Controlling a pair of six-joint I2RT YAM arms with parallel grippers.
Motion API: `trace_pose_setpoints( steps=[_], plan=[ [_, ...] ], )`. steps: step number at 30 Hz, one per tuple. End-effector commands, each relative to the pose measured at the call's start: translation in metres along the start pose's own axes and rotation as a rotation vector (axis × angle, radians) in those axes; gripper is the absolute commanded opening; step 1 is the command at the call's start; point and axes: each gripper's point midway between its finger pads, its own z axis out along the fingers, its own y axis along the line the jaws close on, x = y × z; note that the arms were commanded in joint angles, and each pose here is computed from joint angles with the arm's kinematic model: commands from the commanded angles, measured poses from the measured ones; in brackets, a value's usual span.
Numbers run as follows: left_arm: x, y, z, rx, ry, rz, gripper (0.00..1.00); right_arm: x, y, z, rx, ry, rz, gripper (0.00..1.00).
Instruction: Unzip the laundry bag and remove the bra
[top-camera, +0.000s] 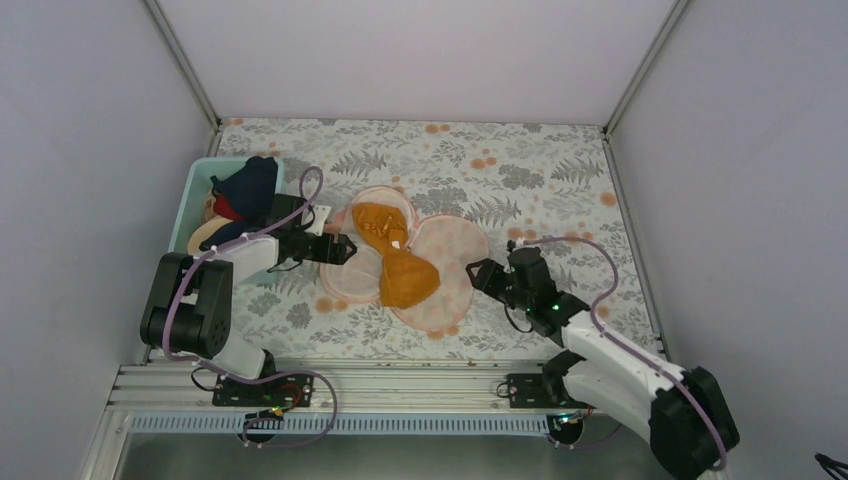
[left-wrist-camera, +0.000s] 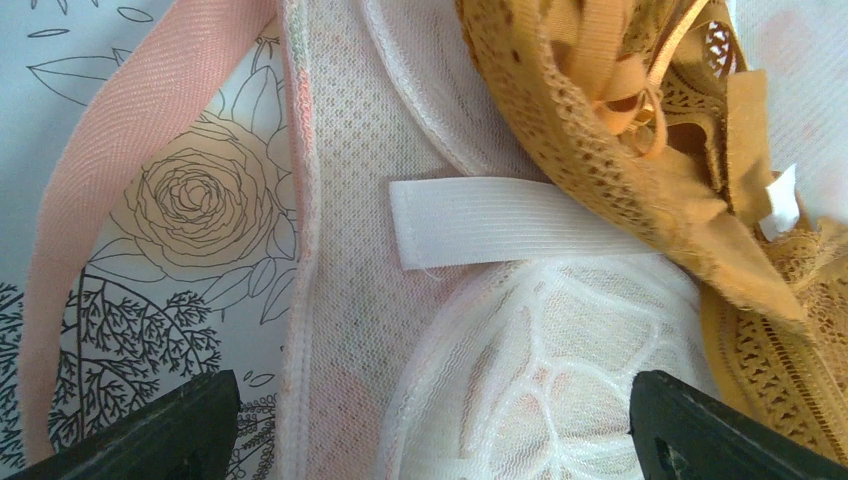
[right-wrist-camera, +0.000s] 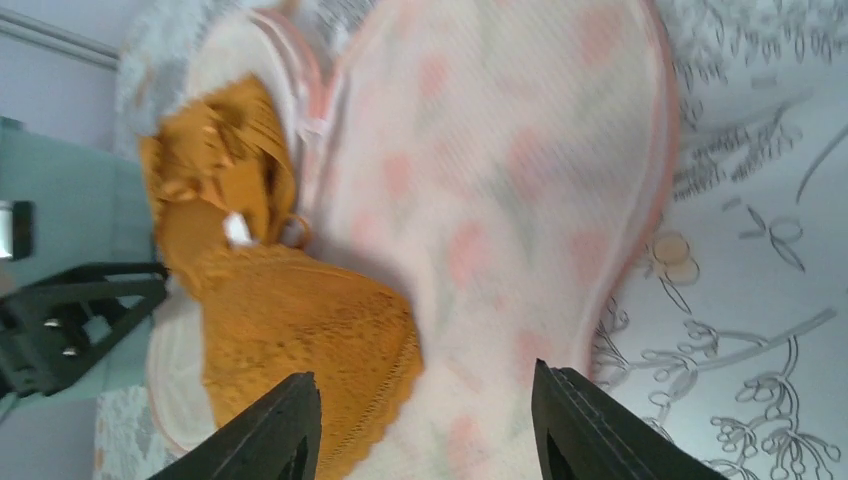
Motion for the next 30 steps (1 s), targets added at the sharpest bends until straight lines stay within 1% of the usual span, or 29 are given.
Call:
trace_pose_setpoints(
  steps=[1, 3, 5, 6, 7, 8, 11, 14, 17, 23, 26, 27, 30],
  plan=[
    [-0.017, -0.004, -0.008, -0.005, -0.05, 0.031, 0.97, -0.028, 0.013, -0.022, -0.001, -0.123, -0.069, 0.59],
    [-0.019, -0.004, -0.009, -0.003, -0.055, 0.034, 0.97, -0.027, 0.041, -0.022, -0.085, -0.07, -0.18, 0.64],
    [-0.02, -0.006, -0.01, 0.002, -0.058, 0.039, 0.97, -0.013, 0.071, -0.014, -0.202, 0.05, -0.296, 0.73],
    [-0.021, -0.006, -0.011, 0.005, -0.061, 0.039, 0.97, -0.003, 0.084, -0.01, -0.266, 0.122, -0.348, 0.81],
    [-0.022, -0.008, -0.012, 0.013, -0.065, 0.044, 0.97, 0.005, 0.095, -0.006, -0.319, 0.188, -0.383, 0.93],
    [-0.024, -0.011, -0.013, 0.023, -0.067, 0.047, 0.97, 0.007, 0.103, -0.003, -0.347, 0.22, -0.409, 0.99],
    [-0.034, -0.019, -0.02, 0.039, -0.091, 0.071, 0.97, 0.007, 0.109, 0.01, -0.37, 0.26, -0.458, 1.0],
    [-0.042, -0.027, -0.031, 0.051, -0.128, 0.1, 0.97, 0.001, 0.107, 0.028, -0.341, 0.289, -0.492, 1.0],
    [-0.04, -0.036, -0.034, 0.073, -0.143, 0.127, 0.97, 0.001, 0.102, 0.046, -0.345, 0.345, -0.486, 1.0],
    [-0.025, -0.044, -0.027, 0.109, -0.118, 0.123, 0.97, 0.004, 0.078, 0.072, -0.347, 0.42, -0.445, 1.0],
    [-0.018, -0.043, -0.02, 0.125, -0.088, 0.1, 0.97, 0.013, 0.07, 0.081, -0.362, 0.468, -0.436, 1.0],
    [-0.017, -0.043, -0.018, 0.127, -0.08, 0.096, 0.97, 0.021, 0.063, 0.086, -0.365, 0.504, -0.42, 1.0],
    [-0.013, -0.042, -0.015, 0.127, -0.07, 0.092, 0.97, 0.032, 0.065, 0.083, -0.425, 0.54, -0.404, 0.98]
  ],
)
